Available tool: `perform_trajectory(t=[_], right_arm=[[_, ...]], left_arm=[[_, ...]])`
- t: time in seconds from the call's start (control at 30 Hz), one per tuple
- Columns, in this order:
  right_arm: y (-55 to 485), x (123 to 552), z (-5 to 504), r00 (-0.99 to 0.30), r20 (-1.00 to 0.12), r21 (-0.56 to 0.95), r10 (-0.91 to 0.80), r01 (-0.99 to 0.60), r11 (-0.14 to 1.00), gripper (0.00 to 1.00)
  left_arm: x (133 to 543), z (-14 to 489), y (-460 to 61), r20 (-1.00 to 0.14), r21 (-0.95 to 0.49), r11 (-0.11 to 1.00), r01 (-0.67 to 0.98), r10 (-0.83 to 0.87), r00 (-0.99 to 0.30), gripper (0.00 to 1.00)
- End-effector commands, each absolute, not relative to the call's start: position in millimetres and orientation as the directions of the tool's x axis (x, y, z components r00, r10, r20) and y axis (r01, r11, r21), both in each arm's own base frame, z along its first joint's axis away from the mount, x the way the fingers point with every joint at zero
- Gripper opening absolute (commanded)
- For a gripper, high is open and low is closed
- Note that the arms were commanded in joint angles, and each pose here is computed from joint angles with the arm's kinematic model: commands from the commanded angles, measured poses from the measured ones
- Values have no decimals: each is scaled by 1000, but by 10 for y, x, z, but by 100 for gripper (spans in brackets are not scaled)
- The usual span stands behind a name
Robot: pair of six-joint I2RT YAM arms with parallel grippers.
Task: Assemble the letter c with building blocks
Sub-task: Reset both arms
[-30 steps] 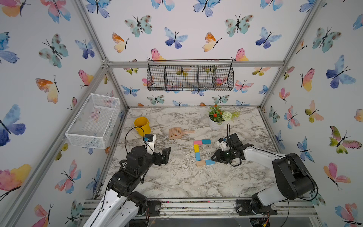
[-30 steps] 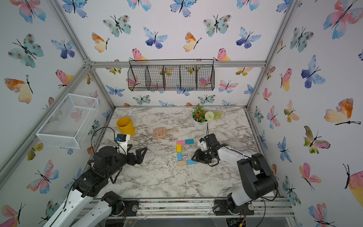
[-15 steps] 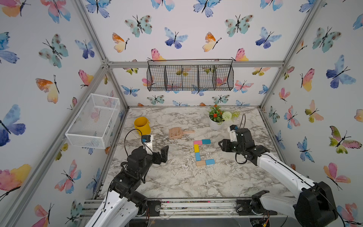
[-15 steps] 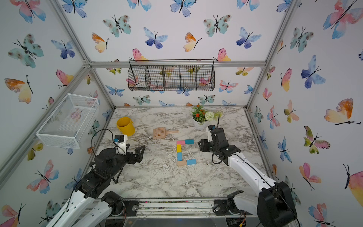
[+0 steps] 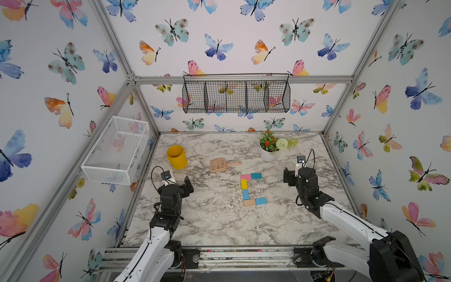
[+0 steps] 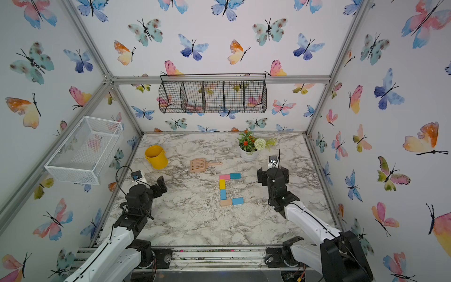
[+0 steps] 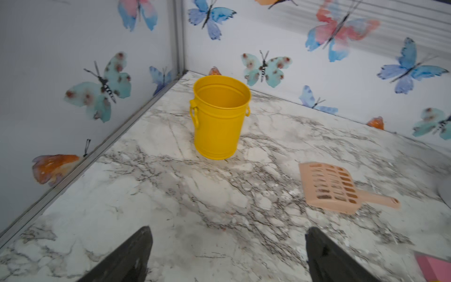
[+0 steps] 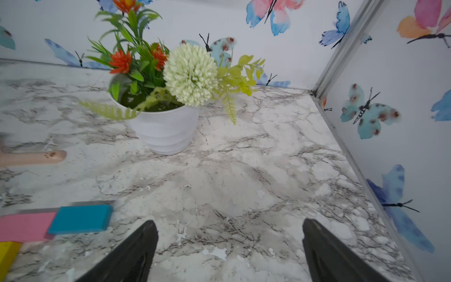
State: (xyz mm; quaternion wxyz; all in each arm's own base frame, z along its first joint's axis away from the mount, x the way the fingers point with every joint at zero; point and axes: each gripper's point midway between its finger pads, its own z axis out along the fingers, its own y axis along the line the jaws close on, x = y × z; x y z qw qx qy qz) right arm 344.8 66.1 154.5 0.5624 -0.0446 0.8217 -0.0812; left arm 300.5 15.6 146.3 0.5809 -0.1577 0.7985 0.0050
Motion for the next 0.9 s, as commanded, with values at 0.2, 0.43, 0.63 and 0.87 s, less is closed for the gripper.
perform_trajectory(t=[0.2, 0.43, 0.63, 0.87], right_arm=[[352, 3471, 1493, -165, -973, -177, -160, 96, 979, 96], [247, 3525, 1376, -110, -989, -107, -98, 88, 990, 96], [139, 3568, 1222, -80, -995, -67, -59, 91, 994, 96], [185, 3714, 1102, -164, -984, -86, -74, 65, 994, 96]], left_arm=[[3284, 1548, 281, -975, -110, 969, -221, -148, -164, 98], [3397, 1422, 282, -989, -73, 977, -202, -98, -114, 98], [3547, 1208, 168, -983, -53, 989, -138, -75, -165, 98], [3569, 1189, 175, -981, -50, 988, -143, -76, -181, 98]])
